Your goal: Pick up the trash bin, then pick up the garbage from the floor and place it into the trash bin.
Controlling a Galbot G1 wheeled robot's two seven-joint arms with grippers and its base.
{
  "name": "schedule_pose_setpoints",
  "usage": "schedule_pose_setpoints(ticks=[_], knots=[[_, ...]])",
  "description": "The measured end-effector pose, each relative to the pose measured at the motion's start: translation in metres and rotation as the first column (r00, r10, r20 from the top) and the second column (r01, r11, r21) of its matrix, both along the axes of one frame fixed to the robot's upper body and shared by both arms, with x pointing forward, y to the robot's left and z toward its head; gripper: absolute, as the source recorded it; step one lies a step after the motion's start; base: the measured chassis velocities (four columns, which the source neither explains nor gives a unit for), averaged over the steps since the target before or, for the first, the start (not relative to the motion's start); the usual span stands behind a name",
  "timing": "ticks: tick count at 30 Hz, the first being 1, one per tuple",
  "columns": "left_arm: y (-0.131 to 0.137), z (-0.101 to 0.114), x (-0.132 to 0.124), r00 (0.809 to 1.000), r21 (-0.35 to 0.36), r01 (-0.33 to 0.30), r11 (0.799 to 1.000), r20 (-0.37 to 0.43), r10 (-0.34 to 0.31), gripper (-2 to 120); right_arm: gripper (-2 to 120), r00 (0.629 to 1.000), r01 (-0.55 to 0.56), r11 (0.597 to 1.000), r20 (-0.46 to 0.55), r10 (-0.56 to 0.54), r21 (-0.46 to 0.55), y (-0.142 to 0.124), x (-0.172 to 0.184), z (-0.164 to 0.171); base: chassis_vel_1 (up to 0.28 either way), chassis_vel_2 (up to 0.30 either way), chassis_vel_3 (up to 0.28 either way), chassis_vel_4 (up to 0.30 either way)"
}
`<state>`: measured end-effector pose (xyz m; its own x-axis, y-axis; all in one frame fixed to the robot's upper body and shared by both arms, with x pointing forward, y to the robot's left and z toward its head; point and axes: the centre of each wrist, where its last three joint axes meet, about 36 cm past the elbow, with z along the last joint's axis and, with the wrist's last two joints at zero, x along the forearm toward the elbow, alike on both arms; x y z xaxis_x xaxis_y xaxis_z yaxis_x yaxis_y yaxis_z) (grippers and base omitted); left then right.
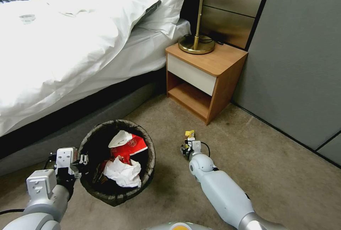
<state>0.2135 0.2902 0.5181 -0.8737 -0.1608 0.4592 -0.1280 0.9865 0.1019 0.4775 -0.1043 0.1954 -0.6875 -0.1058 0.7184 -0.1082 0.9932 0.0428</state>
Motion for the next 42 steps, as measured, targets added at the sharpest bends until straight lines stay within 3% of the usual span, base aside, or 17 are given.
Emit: schedule_pose_setpoints(ticks=[2, 5, 8, 9, 12, 21, 25, 27, 29, 31, 33, 35, 36, 39, 40, 42], knots=[[0.0, 0.0, 0.0, 1.0, 0.0, 0.0, 1.0, -0.001, 0.0, 1, 34, 1.0, 0.001, 1.0, 0.0, -0.001, -0.001, -0.001, 0.0, -0.001, 0.0, 0.0, 0.0, 0.0], [0.0, 0.0, 0.0, 1.0, 0.001, 0.0, 1.0, -0.001, 0.0, 1, 18, 1.0, 0.003, 1.0, 0.002, -0.003, -0.002, -0.002, 0.001, -0.002, 0.0, 0.0, 0.0, 0.0], [0.0, 0.0, 0.0, 1.0, 0.001, -0.001, 1.0, -0.001, 0.001, 1, 17, 1.0, 0.003, 1.0, 0.002, -0.003, -0.002, -0.003, 0.001, -0.002, 0.0, 0.0, 0.0, 0.0], [0.0, 0.0, 0.0, 1.0, 0.001, -0.001, 1.0, -0.002, 0.001, 1, 5, 1.0, 0.005, 1.0, 0.005, -0.005, -0.002, -0.003, 0.002, -0.002, 0.0, 0.0, 0.0, 0.0], [0.0, 0.0, 0.0, 1.0, 0.002, 0.0, 1.0, -0.002, 0.0, 1, 0, 1.0, 0.007, 1.0, 0.009, -0.007, -0.002, -0.003, 0.002, -0.003, 0.0, 0.0, 0.0, 0.0], [-0.001, 0.0, 0.0, 1.0, 0.002, 0.0, 1.0, -0.002, 0.0, 1, 0, 0.997, 0.004, 1.0, 0.073, -0.003, -0.013, -0.007, 0.001, 0.005, 0.0, 0.0, 0.0, 0.0], [-0.001, -0.001, -0.001, 1.0, 0.003, 0.0, 1.0, -0.004, 0.0, 1, 0, 0.985, -0.025, 1.0, 0.169, 0.024, 0.006, -0.01, -0.002, 0.038, 0.0, 0.0, 0.0, 0.0], [0.0, -0.001, -0.001, 1.0, 0.003, 0.0, 1.0, -0.006, 0.0, 1, 0, 0.963, -0.07, 0.997, 0.263, 0.058, 0.036, -0.012, -0.005, 0.086, 0.0, 0.0, 0.0, 0.0], [0.0, -0.001, -0.001, 1.0, 0.003, 0.0, 1.0, -0.007, 0.0, 1, 0, 0.956, -0.082, 0.996, 0.284, 0.066, 0.044, -0.012, -0.006, 0.098, 0.0, 0.0, 0.0, 0.0], [-0.001, -0.001, -0.001, 1.0, 0.004, 0.0, 1.0, -0.008, 0.0, 1, 0, 0.922, -0.136, 0.988, 0.374, 0.1, 0.072, -0.014, -0.015, 0.149, 0.0, 0.0, 0.0, 0.0], [-0.001, -0.001, -0.001, 1.0, 0.003, 0.001, 1.0, -0.008, -0.001, 1, 0, 0.91, -0.154, 0.984, 0.4, 0.108, 0.085, -0.012, -0.018, 0.166, 0.0, 0.0, 0.0, 0.0], [-0.001, -0.001, -0.001, 1.0, 0.001, 0.003, 1.0, -0.009, -0.003, 1, 0, 0.879, -0.206, 0.971, 0.46, 0.129, 0.121, -0.008, -0.029, 0.21, 0.0, 0.0, 0.0, 0.0], [-0.001, -0.001, -0.001, 1.0, 0.001, 0.003, 1.0, -0.009, -0.003, 1, 0, 0.879, -0.206, 0.971, 0.46, 0.129, 0.121, -0.008, -0.029, 0.21, 0.0, 0.0, 0.0, 0.0], [-0.002, -0.001, -0.001, 1.0, 0.0, 0.005, 1.0, -0.013, -0.005, 1, 0, 0.834, -0.3, 0.941, 0.523, 0.178, 0.157, -0.004, -0.052, 0.262, 0.0, 0.0, 0.0, 0.0], [-0.002, -0.001, -0.001, 1.0, 0.0, 0.005, 1.0, -0.013, -0.005, 1, 0, 0.834, -0.3, 0.941, 0.523, 0.178, 0.157, -0.004, -0.052, 0.262, 0.0, 0.0, 0.0, 0.0], [-0.001, -0.002, -0.002, 1.0, 0.0, 0.008, 1.0, -0.015, -0.008, 1, 0, 0.802, -0.379, 0.907, 0.554, 0.222, 0.185, 0.0, -0.071, 0.295, 0.0, 0.0, 0.0, 0.0]])
